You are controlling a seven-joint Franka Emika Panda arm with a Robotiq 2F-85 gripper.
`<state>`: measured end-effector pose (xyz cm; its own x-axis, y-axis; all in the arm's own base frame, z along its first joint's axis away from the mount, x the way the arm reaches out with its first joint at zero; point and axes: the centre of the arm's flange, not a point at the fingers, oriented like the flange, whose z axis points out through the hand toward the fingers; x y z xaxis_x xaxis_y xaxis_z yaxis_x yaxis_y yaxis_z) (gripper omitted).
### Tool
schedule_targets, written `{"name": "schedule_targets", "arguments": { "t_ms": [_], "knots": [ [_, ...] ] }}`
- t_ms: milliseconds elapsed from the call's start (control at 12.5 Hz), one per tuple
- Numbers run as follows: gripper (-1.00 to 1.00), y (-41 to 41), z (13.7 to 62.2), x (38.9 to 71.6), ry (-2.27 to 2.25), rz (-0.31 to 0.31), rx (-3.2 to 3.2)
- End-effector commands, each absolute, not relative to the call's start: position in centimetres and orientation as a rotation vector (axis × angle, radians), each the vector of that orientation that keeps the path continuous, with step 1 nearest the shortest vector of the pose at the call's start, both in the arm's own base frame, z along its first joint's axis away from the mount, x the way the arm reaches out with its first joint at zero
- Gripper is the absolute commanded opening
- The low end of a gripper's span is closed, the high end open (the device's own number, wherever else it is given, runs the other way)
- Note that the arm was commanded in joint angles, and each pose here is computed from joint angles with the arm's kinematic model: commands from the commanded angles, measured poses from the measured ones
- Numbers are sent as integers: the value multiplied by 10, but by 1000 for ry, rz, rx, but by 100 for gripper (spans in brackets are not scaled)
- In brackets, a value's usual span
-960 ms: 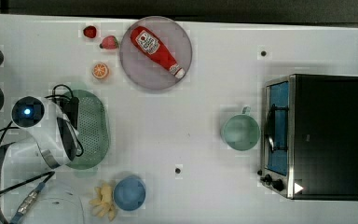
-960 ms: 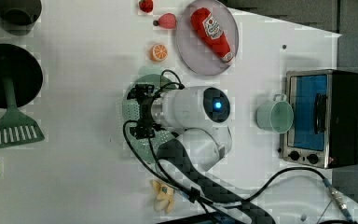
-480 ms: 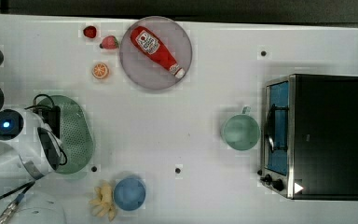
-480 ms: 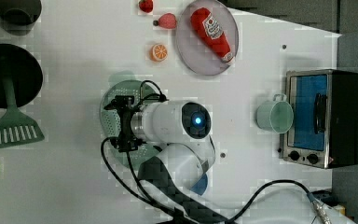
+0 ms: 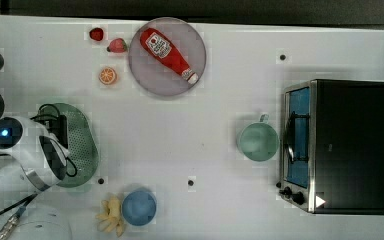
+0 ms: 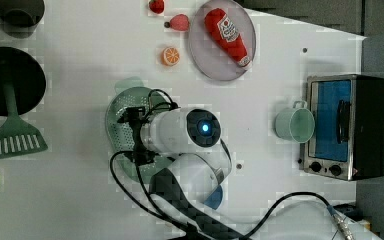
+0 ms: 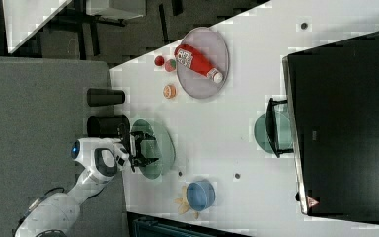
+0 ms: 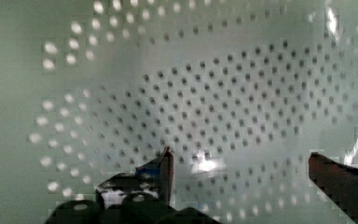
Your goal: Drag strainer right to left.
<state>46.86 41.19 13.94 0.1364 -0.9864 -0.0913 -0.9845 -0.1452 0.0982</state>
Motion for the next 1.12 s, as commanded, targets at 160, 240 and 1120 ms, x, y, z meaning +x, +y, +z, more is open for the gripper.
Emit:
{"name": "schedule_targets", "arguments": {
  "t_ms": [160,240,1120],
  "knots": [
    [100,337,283,543,-1893,-38,2626],
    [100,310,316,555,-1829,-15,2672],
    [100,-87,543,531,-1317,33,2899]
  ]
}}
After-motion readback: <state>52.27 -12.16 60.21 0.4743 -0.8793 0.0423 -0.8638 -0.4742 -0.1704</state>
